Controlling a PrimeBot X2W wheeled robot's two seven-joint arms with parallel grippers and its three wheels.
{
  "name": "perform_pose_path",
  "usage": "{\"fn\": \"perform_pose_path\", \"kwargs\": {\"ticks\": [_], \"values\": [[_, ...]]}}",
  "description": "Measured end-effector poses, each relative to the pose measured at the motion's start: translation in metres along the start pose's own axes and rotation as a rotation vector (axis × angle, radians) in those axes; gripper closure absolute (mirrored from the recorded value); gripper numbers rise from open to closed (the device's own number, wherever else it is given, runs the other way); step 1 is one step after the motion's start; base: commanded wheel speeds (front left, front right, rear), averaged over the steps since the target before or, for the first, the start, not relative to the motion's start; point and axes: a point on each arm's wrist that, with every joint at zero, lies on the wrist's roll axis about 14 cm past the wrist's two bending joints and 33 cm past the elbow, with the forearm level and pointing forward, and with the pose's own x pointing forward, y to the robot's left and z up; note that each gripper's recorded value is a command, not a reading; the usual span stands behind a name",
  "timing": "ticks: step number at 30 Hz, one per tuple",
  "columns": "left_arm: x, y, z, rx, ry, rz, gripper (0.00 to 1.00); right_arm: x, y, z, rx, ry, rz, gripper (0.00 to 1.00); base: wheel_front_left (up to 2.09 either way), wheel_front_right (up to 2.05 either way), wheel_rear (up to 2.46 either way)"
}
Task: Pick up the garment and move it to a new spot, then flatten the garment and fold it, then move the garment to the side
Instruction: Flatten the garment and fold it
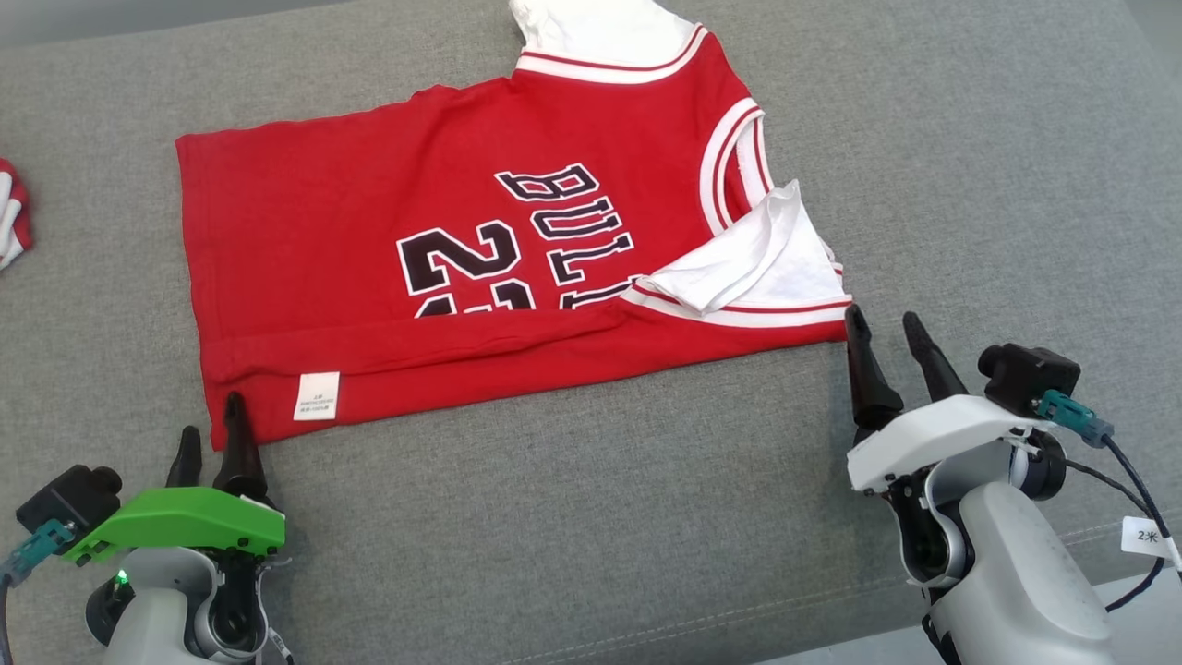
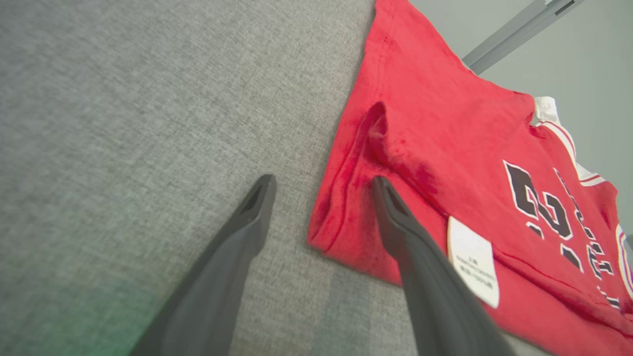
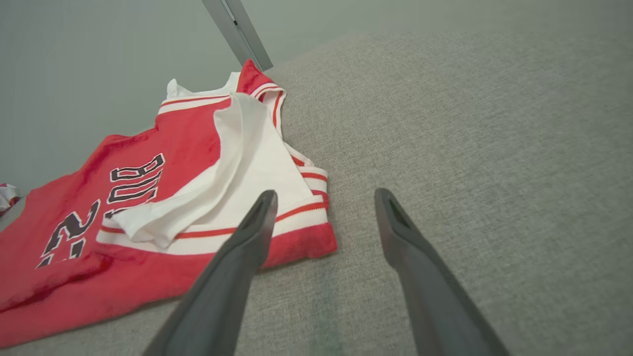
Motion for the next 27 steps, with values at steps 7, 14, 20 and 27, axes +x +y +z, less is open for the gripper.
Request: {"fn": "perform_pose_path", "kwargs": {"ticks": [7,14,20,27], "values": [[0.003,-0.002,-0.006,0.013,0.043,-0.003,0.53,0.000,0.004,-0.022,0.019,0.076,0.008,0.00,0.00,0.00,0.00],[-0.005,-0.015,-0.018,0.036,0.116,-0.062,1.00,0.007,0.010,-0.028,0.022,0.100,0.021,0.00,0.00,0.00,0.00],[-0.012,-0.027,-0.021,0.054,0.127,-0.100,1.00,0.016,0.013,-0.027,0.019,0.106,0.027,0.00,0.00,0.00,0.00],[-0.020,-0.040,-0.007,0.050,0.070,-0.134,1.00,0.023,0.016,-0.034,0.049,0.153,0.022,0.00,0.00,0.00,0.00]]}}
